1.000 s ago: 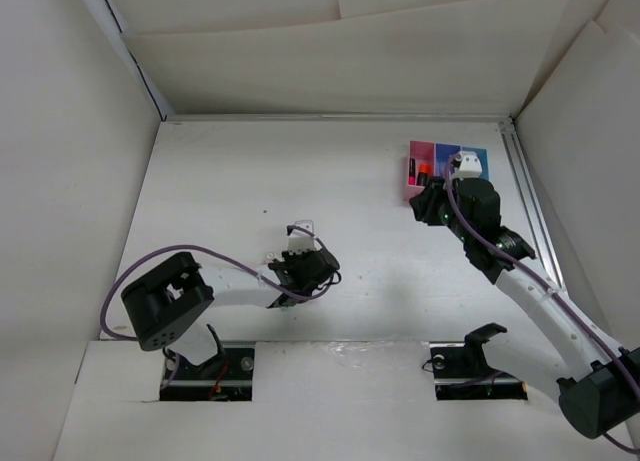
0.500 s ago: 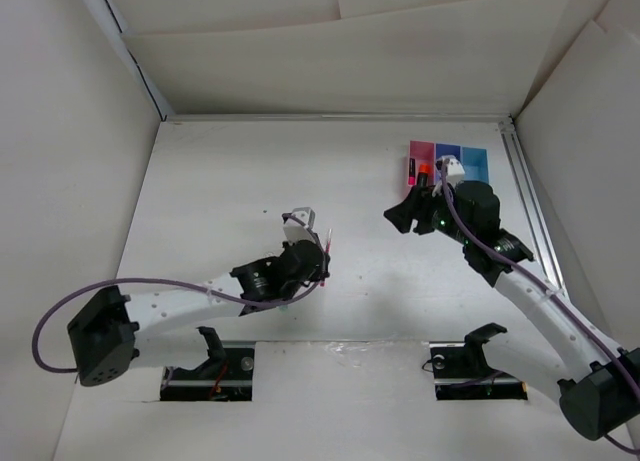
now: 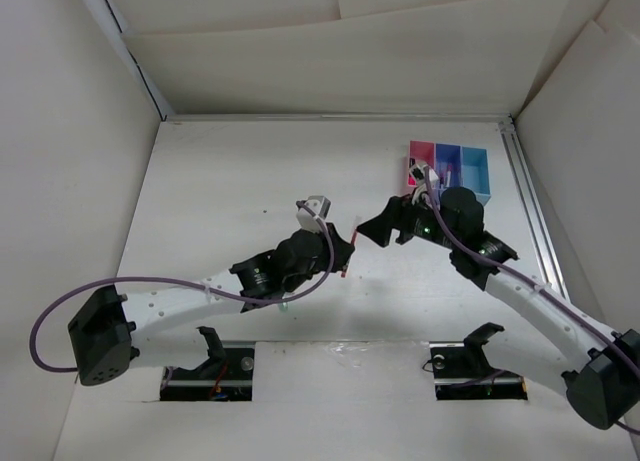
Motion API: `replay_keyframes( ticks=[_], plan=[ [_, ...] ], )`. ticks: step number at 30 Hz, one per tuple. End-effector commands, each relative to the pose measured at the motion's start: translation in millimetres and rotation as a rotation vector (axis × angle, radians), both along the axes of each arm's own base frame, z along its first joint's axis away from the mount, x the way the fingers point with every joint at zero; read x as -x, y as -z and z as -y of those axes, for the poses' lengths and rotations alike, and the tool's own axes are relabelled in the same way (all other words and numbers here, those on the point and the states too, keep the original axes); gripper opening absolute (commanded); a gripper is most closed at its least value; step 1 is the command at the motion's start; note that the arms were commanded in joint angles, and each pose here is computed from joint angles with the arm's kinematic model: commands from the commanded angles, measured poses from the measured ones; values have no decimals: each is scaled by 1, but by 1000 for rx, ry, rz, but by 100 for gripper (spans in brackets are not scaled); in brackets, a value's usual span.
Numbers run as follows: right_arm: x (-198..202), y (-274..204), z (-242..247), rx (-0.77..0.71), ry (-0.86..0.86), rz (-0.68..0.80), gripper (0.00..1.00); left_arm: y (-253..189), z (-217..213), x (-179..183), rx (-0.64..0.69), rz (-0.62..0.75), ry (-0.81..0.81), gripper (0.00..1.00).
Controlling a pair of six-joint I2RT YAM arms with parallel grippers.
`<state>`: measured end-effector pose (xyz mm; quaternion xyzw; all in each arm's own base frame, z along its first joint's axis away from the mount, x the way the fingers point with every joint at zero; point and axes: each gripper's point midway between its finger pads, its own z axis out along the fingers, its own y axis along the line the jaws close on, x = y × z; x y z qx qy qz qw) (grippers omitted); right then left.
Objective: Sort the stationery into containers
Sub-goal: Pick up the pen from the center of the board, then place the pen in the storage box.
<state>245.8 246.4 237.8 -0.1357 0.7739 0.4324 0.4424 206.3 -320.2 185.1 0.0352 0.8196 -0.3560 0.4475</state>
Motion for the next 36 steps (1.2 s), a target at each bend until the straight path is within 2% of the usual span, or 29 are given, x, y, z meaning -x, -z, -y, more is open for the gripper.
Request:
replay_keyframes(
  ticks=[1,10,12,13,18,22,26,27,29,30,32,33,34,36],
  plan=[
    [-5,-11,-15,-61,-28,34,86,-37,15,0,92,60,42,0],
    [-13,-6,-19,-89,12,5,84,-55,24,7,146,94,75,0],
    [-14,-4,-18,-95,25,-3,80,-62,23,7,166,105,75,0],
    [-15,1,-19,-93,25,-7,74,-62,24,9,168,102,85,0],
    [-12,3,-22,-115,2,-20,62,-68,24,9,185,112,85,0],
    [-14,-1,-23,-135,14,-19,48,-66,23,9,185,112,85,0],
    [-15,2,-24,-136,16,-34,32,-72,23,9,201,121,85,0],
    [-15,2,-24,-136,16,-34,23,-72,23,9,201,121,85,0],
    [-15,0,-24,-141,15,-27,16,-67,24,9,191,115,85,0],
    [-15,0,-24,-146,17,-34,9,-67,25,10,192,113,94,0],
    [-16,0,-23,-145,26,-33,5,-67,28,9,189,111,94,0],
    [-16,0,-23,-145,26,-33,3,-67,28,9,189,111,94,3],
    [-20,0,-21,-142,48,-29,3,-67,28,9,189,111,94,13],
    [-24,-5,-20,-146,68,-17,3,-72,30,7,191,122,96,22]
  ],
)
